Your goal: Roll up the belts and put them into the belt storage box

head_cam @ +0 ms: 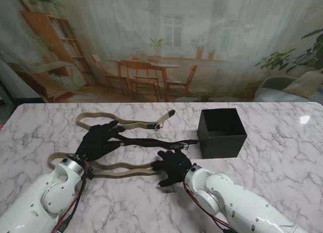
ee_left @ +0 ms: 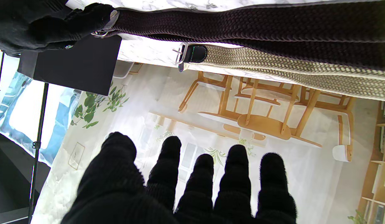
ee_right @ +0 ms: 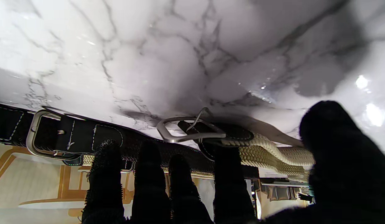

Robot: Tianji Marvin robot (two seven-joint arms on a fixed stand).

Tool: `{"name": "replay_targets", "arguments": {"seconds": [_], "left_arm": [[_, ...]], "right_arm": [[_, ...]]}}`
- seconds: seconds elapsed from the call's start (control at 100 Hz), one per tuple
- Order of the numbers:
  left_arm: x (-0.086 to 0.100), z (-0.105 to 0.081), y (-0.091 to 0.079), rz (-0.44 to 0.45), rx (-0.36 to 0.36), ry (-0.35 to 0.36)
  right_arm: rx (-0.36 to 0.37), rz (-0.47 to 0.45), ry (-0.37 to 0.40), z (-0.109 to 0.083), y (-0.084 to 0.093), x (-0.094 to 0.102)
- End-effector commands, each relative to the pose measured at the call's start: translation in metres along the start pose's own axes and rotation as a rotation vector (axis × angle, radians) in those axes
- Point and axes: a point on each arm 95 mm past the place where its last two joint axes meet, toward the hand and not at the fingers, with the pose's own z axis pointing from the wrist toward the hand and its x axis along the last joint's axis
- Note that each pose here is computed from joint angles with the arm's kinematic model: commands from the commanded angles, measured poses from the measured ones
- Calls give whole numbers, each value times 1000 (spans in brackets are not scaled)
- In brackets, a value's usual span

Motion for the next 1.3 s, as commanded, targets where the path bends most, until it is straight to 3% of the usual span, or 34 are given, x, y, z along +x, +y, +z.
{"name": "replay_targets", "arguments": {"seconds": [0.0,0.2,0.33,0.76,1.13,1.29], "left_arm": [[2,1,2,-3,-16,4],[2,1,2,-4,-18,6],[2,2,3,-5,-22,8],[3,2,3,-5,-24,12],[20,1,0,-18,-34,76],[31,0,0,-18,-134,141]], "right_arm": [[12,-8,-16,3,-3,-5],[-2,20,-62,8,-5,-8],[17,14,-64,8,-6,-9],[-51,26,-50,6,-10,-7],[-173,39,-53,-32,-7,-8],[-233,56,-34,-51,8,-13]]}}
